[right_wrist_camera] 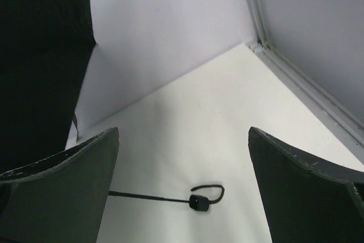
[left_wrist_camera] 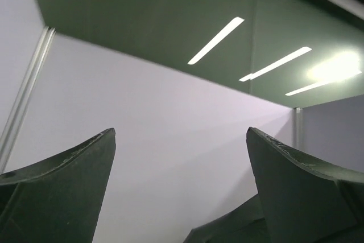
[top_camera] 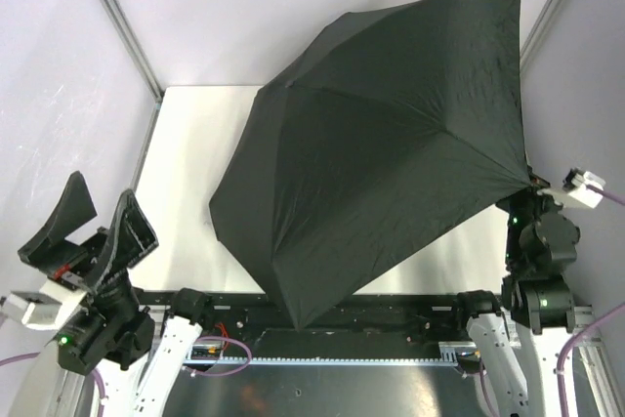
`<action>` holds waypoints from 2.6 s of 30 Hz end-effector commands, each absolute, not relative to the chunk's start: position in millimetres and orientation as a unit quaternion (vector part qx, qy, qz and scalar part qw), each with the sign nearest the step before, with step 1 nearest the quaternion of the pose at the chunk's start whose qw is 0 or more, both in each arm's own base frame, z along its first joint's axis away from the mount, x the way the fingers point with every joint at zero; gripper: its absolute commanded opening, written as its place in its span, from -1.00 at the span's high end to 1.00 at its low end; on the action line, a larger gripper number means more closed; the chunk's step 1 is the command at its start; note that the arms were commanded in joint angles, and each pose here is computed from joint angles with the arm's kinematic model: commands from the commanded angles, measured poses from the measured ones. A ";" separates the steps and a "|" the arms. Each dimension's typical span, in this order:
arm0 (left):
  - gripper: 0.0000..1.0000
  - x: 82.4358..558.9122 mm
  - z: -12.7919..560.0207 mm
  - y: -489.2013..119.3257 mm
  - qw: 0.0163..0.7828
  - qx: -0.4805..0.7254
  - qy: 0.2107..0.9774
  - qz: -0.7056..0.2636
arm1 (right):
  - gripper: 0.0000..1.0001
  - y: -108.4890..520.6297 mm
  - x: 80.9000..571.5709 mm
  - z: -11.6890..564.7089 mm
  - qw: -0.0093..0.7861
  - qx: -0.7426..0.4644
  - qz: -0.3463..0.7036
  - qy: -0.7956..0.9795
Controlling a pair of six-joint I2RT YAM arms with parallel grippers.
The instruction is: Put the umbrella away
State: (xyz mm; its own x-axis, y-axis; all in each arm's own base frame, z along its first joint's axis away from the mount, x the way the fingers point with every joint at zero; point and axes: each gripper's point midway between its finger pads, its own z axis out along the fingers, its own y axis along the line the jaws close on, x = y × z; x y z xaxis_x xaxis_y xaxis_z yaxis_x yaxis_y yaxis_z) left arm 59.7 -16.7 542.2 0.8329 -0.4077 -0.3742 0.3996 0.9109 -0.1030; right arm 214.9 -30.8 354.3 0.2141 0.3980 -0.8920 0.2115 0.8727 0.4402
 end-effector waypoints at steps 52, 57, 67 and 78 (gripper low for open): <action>-0.93 138.8 501.5 -42.3 0.827 -0.007 0.522 -0.208 | 1.00 202.4 354.5 361.3 0.494 0.061 0.528 0.688; -0.88 171.5 448.3 -123.7 0.689 0.044 0.611 -0.387 | 1.00 212.0 330.9 388.2 0.509 0.046 0.545 0.664; -0.71 214.1 391.4 -259.5 0.411 0.126 0.704 -0.565 | 1.00 251.1 297.8 434.2 0.529 0.018 0.606 0.593; -0.68 177.9 358.4 -335.6 0.351 0.260 0.661 -0.610 | 1.00 259.1 297.2 445.2 0.555 0.029 0.608 0.567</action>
